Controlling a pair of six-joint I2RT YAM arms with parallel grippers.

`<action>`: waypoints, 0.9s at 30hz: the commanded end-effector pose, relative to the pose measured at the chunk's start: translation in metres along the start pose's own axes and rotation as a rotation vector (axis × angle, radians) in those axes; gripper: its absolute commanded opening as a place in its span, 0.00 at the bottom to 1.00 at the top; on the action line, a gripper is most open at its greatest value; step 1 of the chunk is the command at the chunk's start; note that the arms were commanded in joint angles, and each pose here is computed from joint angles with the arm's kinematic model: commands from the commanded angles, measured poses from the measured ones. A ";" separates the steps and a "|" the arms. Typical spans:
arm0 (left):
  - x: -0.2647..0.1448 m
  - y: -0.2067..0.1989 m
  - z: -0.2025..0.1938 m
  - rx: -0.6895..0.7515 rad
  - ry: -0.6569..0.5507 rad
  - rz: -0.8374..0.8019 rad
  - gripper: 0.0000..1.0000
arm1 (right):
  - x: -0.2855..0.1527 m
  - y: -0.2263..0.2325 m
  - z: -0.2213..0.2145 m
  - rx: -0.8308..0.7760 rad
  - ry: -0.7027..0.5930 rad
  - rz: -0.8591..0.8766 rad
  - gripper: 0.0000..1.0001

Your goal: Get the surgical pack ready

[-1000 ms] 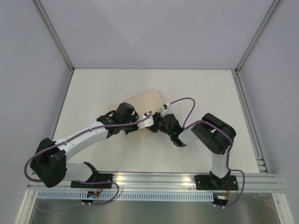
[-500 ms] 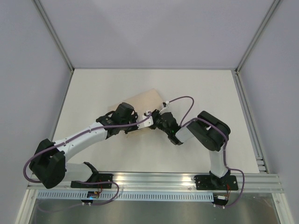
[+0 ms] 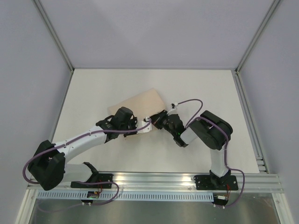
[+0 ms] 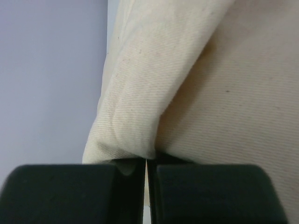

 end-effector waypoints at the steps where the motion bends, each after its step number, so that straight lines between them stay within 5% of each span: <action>1: 0.005 -0.020 -0.009 0.004 0.032 -0.126 0.03 | 0.000 0.003 0.028 -0.051 -0.184 -0.005 0.01; 18: 0.017 -0.022 -0.017 0.020 0.082 -0.144 0.05 | -0.083 0.030 0.008 0.003 0.171 -0.149 0.00; 27: 0.015 -0.020 -0.015 0.018 0.077 -0.128 0.07 | -0.069 0.102 0.047 -0.328 0.077 -0.121 0.00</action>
Point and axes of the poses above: each gripper's point midway between its finger pads, its own x axis out along the fingers, its own y axis along the line the jaws close on, z = x × y, the point moved 10 cm from there along -x, back along the fingers, and after that the axes turned 4 degrees about x, right-handed, at the moved point
